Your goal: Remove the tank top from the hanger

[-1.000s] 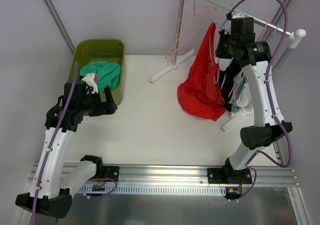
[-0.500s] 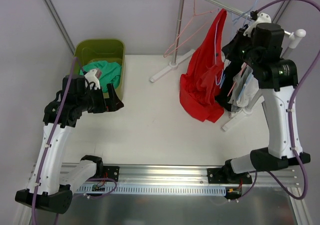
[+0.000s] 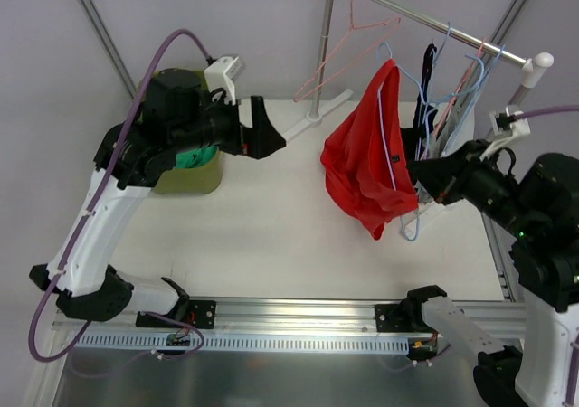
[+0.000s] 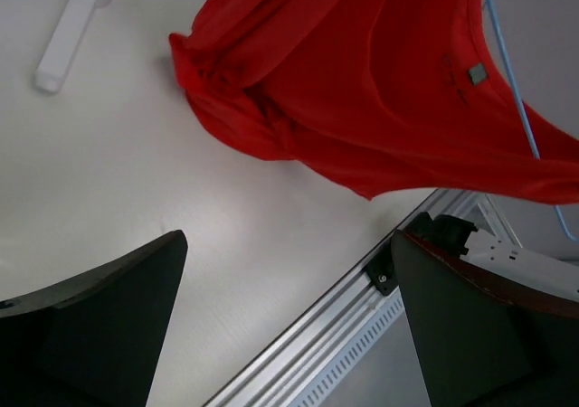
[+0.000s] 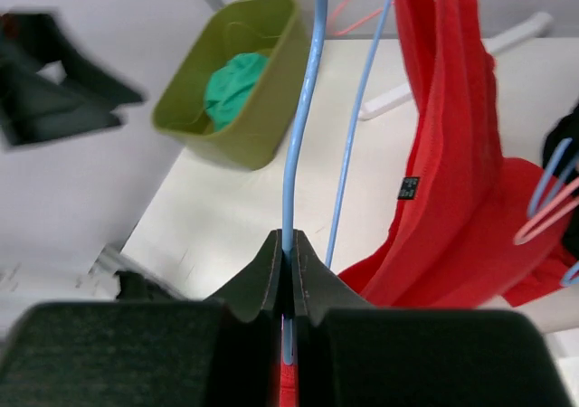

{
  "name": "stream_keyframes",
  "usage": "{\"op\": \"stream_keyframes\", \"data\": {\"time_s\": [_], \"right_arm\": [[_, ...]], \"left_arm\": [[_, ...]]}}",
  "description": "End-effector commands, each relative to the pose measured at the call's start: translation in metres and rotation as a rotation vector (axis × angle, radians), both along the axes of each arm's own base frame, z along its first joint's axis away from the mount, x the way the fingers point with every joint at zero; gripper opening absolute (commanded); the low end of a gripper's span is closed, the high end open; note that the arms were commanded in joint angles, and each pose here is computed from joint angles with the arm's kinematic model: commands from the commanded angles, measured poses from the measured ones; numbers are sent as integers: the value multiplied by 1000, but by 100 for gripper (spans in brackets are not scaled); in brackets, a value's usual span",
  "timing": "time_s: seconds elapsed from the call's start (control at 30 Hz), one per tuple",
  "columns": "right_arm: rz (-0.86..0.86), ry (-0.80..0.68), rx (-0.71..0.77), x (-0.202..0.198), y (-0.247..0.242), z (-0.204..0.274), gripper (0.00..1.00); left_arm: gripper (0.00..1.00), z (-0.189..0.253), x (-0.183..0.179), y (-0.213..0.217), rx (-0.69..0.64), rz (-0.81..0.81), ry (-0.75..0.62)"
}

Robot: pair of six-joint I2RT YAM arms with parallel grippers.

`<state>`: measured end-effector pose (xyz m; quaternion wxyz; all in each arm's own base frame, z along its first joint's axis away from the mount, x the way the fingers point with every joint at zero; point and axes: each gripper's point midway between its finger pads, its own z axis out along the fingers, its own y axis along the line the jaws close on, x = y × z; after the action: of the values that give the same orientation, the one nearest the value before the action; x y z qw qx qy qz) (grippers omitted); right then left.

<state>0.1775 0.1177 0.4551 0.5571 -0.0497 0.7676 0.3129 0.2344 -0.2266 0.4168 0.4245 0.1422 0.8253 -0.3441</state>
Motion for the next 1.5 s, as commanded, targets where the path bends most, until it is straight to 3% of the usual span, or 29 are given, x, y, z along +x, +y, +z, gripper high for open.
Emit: {"op": "stream_keyframes", "data": {"time_s": [0.0, 0.23, 0.33, 0.53, 0.57, 0.67, 0.7, 0.87, 0.9, 1.03, 1.13, 1.33, 1.47], "right_arm": [[198, -102, 24, -45, 18, 18, 0], [359, -86, 3, -101, 24, 25, 0], [429, -109, 25, -120, 29, 32, 0], [426, -122, 45, -126, 28, 41, 0], [426, -120, 48, -126, 29, 41, 0], [428, -120, 53, -126, 29, 44, 0], [426, -122, 52, -125, 29, 45, 0], [424, -84, 34, -114, 31, 33, 0], [436, -76, 30, -113, 32, 30, 0], [518, -36, -3, -116, 38, 9, 0], [642, -43, 5, -135, 45, 5, 0], [844, -110, 31, -172, 51, 12, 0], [771, -135, 0, -160, 49, 11, 0]], "left_arm": [[99, 42, 23, -30, -19, -4, -169], [95, 109, 25, -101, -132, -215, -451], [88, 116, 27, -121, -137, -262, -509], [75, 99, 15, -150, -145, -403, -494], [63, 94, 18, -152, -136, -394, -486], [43, 89, 23, -152, -121, -369, -483], [26, 88, 26, -151, -113, -347, -482], [8, 91, 32, -133, -89, -255, -499], [0, 90, 37, -128, -76, -218, -499], [0, 69, 85, -71, 49, 203, -453], [0, 57, 97, -30, 88, 392, -411], [0, 23, 97, -3, 112, 480, -295], [0, 12, 74, -21, 56, 332, -238]]}}
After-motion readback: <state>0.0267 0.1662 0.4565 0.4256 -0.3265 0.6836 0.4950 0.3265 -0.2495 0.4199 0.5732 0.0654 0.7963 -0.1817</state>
